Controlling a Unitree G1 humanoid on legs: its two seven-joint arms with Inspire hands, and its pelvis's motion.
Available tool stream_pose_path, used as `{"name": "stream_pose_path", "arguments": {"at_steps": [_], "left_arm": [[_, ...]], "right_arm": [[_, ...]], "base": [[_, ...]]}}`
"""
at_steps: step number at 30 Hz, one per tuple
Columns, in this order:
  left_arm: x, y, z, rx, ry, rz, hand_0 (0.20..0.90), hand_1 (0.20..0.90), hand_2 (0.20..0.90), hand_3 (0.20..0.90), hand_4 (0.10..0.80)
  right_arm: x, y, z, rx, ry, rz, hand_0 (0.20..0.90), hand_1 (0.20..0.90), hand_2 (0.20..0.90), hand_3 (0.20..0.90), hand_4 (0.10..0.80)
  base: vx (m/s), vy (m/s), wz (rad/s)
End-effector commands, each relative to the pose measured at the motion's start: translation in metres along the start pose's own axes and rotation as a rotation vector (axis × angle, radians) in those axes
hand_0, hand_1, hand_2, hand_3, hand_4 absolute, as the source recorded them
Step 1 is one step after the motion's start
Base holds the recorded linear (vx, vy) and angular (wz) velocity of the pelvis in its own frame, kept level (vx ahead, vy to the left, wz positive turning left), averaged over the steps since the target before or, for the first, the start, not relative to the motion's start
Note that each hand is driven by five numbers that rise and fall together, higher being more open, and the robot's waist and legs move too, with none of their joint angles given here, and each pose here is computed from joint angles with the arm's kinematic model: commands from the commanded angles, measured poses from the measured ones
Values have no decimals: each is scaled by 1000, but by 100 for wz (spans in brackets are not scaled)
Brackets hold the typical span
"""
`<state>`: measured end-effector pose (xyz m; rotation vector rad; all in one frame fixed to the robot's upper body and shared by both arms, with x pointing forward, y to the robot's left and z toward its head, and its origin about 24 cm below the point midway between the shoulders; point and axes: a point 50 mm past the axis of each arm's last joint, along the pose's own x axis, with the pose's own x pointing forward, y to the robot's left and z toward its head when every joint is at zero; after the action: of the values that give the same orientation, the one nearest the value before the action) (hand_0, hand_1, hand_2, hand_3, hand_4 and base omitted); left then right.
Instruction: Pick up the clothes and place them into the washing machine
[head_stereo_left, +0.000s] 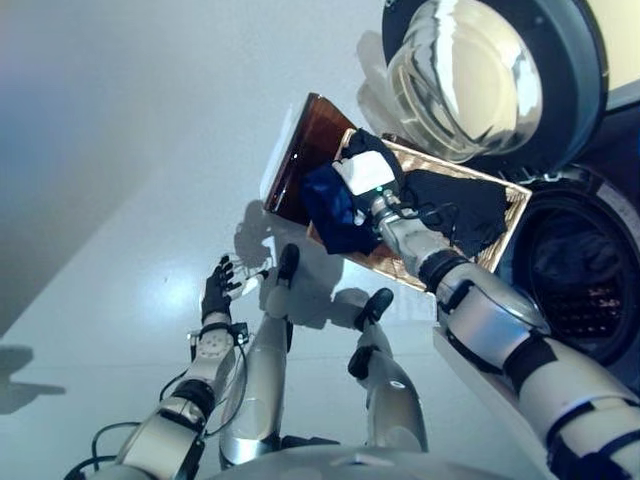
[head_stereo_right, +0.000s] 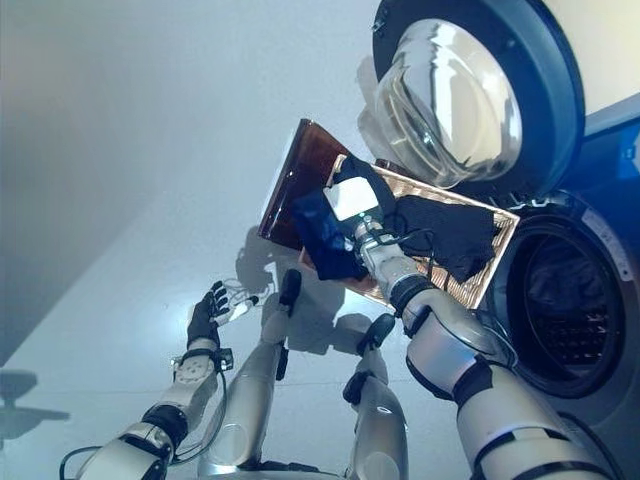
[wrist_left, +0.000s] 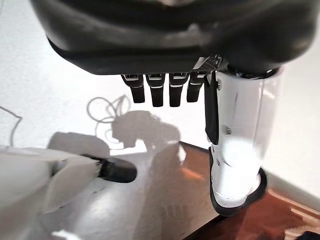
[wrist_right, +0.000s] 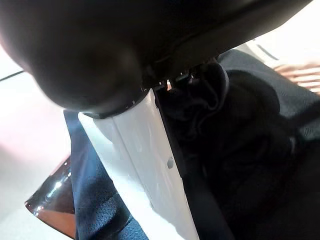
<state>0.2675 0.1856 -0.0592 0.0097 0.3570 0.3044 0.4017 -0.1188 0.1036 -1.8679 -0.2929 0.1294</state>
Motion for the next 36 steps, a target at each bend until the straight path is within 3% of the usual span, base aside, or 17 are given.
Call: {"name": "stream_pose_path", "arguments": {"at_steps": [1, 7, 8, 9, 10, 11, 36], "left_arm": [[6, 3, 30, -64, -145, 18, 900, 900, 900, 900, 800], [5, -3, 36, -95, -169, 0, 900, 900, 900, 900, 800], [5, -3, 37, -99, -171, 1, 900, 900, 900, 900, 800], [5, -3, 37, -99, -171, 1, 900, 900, 900, 900, 800], [5, -3, 36, -99, -165, 5, 900, 900, 900, 900, 800], [5, -3, 35, -100, -164, 5, 900, 900, 900, 900, 800], [1, -3, 23, -60, -125, -14, 900, 900, 900, 900, 800]], "right_arm": [[13, -32, -15, -18, 38, -87, 900, 900, 900, 900, 800], [16, -44, -28, -26, 81, -121, 900, 900, 900, 900, 800], [17, -46, -29, -29, 83, -124, 540, 540, 540, 540, 543], [17, -46, -29, -29, 83, -124, 480, 480, 480, 480, 500], [17, -48, -30, -44, 82, -141, 266, 266, 266, 266, 347], [17, -48, -31, -53, 83, -138, 200, 200, 200, 200, 300], [6, -33, -56, -60, 162, -118, 200, 200, 200, 200, 300]], "base": [[-41, 10, 8], [-35, 9, 2], [0, 0, 0], [0, 0, 0], [0, 0, 0], [0, 0, 0], [3, -1, -1]]}}
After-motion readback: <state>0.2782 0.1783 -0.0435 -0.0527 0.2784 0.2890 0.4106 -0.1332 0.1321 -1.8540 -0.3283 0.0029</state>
